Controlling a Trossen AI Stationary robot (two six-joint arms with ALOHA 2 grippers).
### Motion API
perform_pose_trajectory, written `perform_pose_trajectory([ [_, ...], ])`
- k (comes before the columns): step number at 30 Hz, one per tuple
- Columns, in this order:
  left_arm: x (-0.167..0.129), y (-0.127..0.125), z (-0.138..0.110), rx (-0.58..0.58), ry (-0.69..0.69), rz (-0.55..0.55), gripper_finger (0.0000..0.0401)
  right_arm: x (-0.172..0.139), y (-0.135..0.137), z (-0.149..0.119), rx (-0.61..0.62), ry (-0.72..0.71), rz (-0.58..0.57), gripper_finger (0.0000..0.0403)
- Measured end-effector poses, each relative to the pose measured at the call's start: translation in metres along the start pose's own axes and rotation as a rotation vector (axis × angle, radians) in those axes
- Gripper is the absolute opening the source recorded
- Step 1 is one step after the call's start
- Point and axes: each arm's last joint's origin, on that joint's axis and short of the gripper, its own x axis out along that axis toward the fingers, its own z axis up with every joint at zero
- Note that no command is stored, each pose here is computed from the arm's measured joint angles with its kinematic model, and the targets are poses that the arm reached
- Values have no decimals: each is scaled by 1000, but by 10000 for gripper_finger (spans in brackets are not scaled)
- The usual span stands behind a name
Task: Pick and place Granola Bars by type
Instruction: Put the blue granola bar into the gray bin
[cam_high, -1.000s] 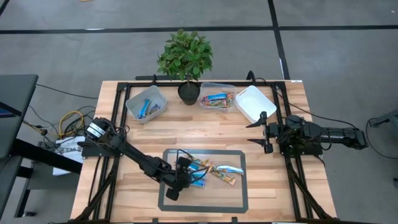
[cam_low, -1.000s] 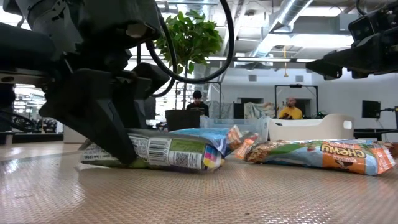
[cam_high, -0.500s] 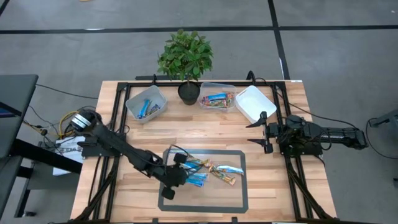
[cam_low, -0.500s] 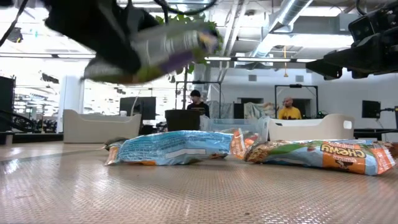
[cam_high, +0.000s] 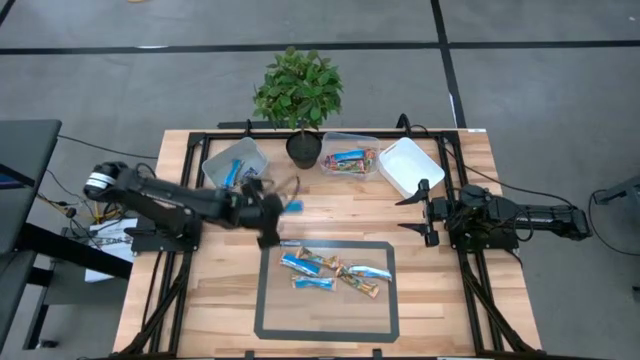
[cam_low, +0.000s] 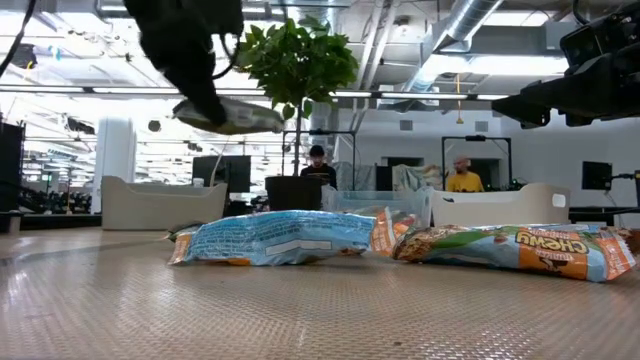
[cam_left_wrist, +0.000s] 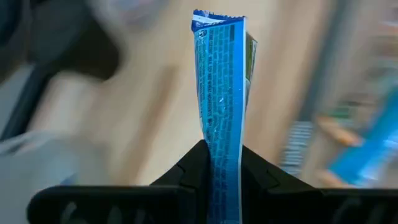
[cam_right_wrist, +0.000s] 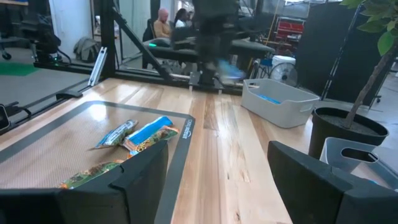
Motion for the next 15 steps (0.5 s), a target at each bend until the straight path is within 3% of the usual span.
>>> perform_pose_trajectory([
  [7, 0, 58, -9, -173, 139, 240, 48, 0, 0, 0, 0, 0, 0, 270],
  [15, 6, 108, -22, -308, 327, 389, 48, 0, 0, 0, 0, 0, 0, 270],
])
